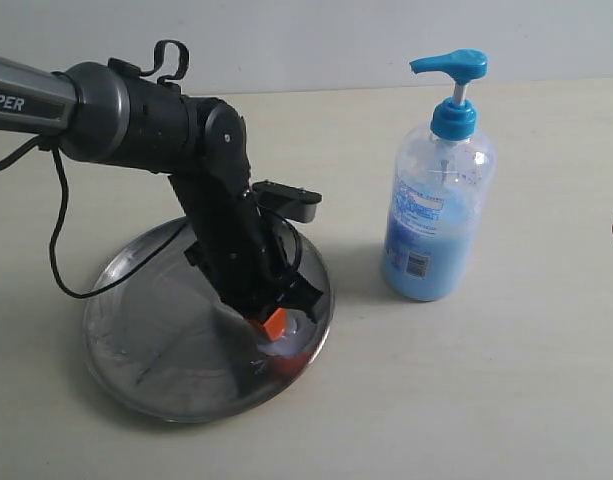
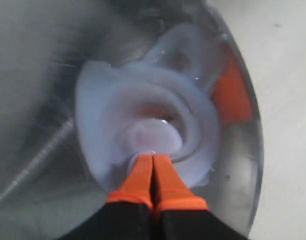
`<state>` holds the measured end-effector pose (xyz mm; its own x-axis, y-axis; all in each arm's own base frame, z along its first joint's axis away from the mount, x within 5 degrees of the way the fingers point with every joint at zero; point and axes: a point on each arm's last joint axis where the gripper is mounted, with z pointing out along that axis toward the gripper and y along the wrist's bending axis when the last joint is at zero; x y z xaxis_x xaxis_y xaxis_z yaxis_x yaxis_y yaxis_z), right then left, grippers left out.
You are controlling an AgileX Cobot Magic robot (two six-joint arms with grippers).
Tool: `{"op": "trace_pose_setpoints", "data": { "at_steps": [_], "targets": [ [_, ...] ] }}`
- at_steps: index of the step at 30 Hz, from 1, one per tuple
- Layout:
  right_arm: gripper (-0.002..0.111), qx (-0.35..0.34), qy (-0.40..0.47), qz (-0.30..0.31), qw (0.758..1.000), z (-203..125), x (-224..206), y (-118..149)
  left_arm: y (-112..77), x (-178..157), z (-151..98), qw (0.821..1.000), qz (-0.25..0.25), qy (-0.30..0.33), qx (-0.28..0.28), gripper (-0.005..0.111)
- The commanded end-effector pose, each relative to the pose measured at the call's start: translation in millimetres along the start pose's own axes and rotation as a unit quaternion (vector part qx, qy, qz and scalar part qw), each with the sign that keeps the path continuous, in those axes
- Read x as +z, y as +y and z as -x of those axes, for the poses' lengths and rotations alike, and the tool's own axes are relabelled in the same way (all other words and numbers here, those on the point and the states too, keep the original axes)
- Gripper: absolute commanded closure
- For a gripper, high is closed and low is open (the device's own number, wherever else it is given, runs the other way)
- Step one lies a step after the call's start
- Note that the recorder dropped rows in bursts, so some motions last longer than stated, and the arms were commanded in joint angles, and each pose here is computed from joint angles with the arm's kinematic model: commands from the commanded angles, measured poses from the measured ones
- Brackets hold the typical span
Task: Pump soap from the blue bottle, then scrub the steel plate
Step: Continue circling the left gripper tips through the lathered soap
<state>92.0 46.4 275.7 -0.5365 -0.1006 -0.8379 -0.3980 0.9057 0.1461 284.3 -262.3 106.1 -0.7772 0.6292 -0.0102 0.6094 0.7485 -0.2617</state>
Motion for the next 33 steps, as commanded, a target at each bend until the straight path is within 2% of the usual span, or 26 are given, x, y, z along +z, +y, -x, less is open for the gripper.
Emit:
{"op": "trace_pose_setpoints", "data": {
  "at_steps": [1, 4, 9, 16, 22, 27, 30, 33],
  "targets": [
    [0.108, -0.004, -0.006, -0.002, 1.000, 1.5, -1.2, -0.2, 13.9, 13.9, 3.1, 0.999, 0.041, -0.022, -0.008, 0.106],
    [0.108, -0.004, -0.006, -0.002, 1.000, 1.5, -1.2, -0.2, 14.2, 13.5, 8.4, 0.997, 0.041, -0.052, -0.025, 0.106],
    [0.108, -0.004, -0.006, -0.002, 1.000, 1.5, -1.2, -0.2, 7.9, 13.4, 11.5, 0.996, 0.004, -0.068, -0.054, 0.106],
    [0.108, -0.005, -0.006, -0.003, 1.000, 1.5, -1.2, -0.3, 1.1, 14.0, 3.3, 0.999, -0.030, -0.022, -0.012, 0.106],
    [0.108, -0.005, -0.006, -0.003, 1.000, 1.5, -1.2, -0.3, 6.3, 14.2, -1.5, 1.000, -0.001, 0.004, 0.021, 0.106],
    [0.108, -0.005, -0.006, -0.003, 1.000, 1.5, -1.2, -0.3, 13.8, 13.9, 1.0, 0.999, 0.040, -0.009, 0.012, 0.106],
    [0.108, -0.005, -0.006, -0.003, 1.000, 1.5, -1.2, -0.3, 14.9, 13.7, 5.4, 0.998, 0.046, -0.034, -0.003, 0.106],
    [0.108, -0.005, -0.006, -0.003, 1.000, 1.5, -1.2, -0.3, 11.9, 13.6, 8.2, 0.998, 0.029, -0.050, -0.025, 0.106]
  ]
}}
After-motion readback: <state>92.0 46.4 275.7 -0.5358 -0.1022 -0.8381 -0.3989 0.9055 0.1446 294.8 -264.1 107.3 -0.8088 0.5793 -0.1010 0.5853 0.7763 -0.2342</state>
